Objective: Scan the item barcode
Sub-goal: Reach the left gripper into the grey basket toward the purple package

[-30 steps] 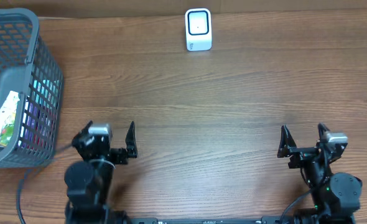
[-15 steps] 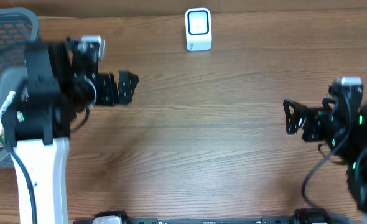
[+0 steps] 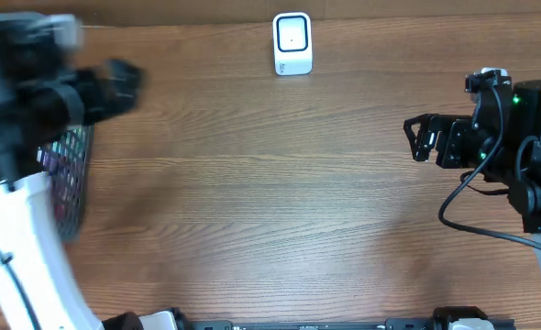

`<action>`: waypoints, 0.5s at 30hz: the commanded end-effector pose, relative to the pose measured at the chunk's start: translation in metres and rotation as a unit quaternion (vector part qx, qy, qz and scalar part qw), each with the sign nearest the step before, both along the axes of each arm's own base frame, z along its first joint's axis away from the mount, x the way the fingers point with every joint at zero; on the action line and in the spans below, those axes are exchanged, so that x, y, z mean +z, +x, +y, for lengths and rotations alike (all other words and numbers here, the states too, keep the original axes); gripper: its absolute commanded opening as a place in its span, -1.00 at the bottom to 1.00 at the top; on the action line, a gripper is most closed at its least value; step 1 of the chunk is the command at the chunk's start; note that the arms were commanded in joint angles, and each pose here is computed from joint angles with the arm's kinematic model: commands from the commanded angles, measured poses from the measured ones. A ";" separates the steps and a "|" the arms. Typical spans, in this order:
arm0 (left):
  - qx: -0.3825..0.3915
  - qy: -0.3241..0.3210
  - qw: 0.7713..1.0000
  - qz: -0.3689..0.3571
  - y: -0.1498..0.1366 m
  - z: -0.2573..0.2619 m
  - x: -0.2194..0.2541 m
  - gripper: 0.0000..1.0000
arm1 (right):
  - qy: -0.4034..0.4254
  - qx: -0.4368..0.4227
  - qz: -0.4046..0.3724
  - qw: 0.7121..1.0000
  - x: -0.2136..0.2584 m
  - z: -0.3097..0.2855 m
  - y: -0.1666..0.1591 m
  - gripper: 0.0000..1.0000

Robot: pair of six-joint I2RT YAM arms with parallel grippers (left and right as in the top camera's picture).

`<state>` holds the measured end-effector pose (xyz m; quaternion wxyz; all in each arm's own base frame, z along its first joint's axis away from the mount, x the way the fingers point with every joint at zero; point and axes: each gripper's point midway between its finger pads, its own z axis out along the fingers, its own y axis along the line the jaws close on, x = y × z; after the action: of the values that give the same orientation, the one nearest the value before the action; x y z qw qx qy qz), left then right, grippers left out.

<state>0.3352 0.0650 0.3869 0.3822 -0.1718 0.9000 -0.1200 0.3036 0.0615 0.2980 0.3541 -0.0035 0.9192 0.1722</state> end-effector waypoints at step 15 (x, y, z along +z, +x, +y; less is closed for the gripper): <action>0.357 -0.014 0.910 0.208 -0.079 0.215 -0.103 0.93 | 0.008 0.008 0.002 1.000 0.007 0.004 -0.007 1.00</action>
<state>0.2534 0.2592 0.3060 0.2345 -0.4901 0.8391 0.0279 0.2976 0.0631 0.2933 0.3387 -0.0030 0.9241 0.1768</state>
